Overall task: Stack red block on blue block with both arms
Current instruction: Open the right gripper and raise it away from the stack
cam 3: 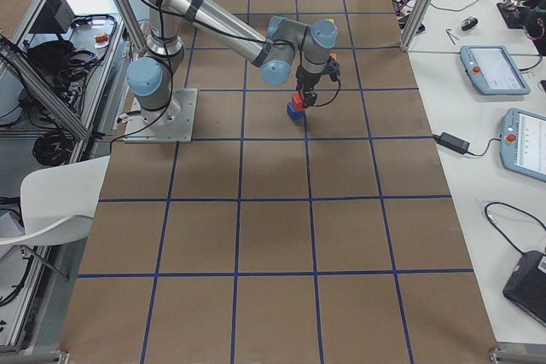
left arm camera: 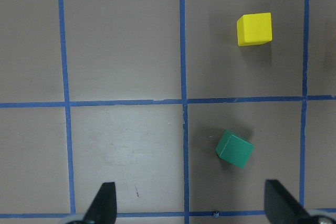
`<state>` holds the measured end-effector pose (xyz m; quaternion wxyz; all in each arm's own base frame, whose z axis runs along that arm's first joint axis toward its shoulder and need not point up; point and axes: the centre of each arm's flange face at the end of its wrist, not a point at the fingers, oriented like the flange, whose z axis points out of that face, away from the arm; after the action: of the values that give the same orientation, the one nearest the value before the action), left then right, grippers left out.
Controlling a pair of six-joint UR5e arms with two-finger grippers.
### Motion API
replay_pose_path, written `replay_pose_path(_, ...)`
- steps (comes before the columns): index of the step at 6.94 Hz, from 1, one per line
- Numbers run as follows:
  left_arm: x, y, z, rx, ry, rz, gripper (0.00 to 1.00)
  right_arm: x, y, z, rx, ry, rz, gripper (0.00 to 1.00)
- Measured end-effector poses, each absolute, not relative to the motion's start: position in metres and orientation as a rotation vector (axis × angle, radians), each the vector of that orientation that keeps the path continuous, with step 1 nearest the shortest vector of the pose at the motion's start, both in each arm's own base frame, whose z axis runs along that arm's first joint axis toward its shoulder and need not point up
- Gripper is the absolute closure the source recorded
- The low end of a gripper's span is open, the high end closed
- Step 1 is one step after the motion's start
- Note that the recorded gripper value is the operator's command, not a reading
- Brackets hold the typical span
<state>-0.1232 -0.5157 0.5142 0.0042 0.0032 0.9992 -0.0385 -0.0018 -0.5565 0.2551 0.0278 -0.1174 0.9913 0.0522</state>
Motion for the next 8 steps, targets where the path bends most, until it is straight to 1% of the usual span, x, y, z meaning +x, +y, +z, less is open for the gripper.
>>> replay_pose_path(2,-0.123,-0.516,0.514,0.010,3.131,-0.120,0.00,-0.003,-0.558,0.269,-0.282,3.082,0.142,0.00)
replay_pose_path(3,-0.123,-0.516,0.514,0.010,3.131,-0.119,0.00,-0.003,-0.557,0.285,-0.199,3.094,0.132,0.00)
replay_pose_path(6,-0.123,-0.516,0.514,0.008,3.132,-0.120,0.00,0.002,-0.548,0.378,0.076,3.098,0.191,0.00)
replay_pose_path(8,-0.123,-0.516,0.514,0.008,3.133,-0.119,0.00,0.016,-0.532,0.441,0.262,3.091,0.157,0.00)
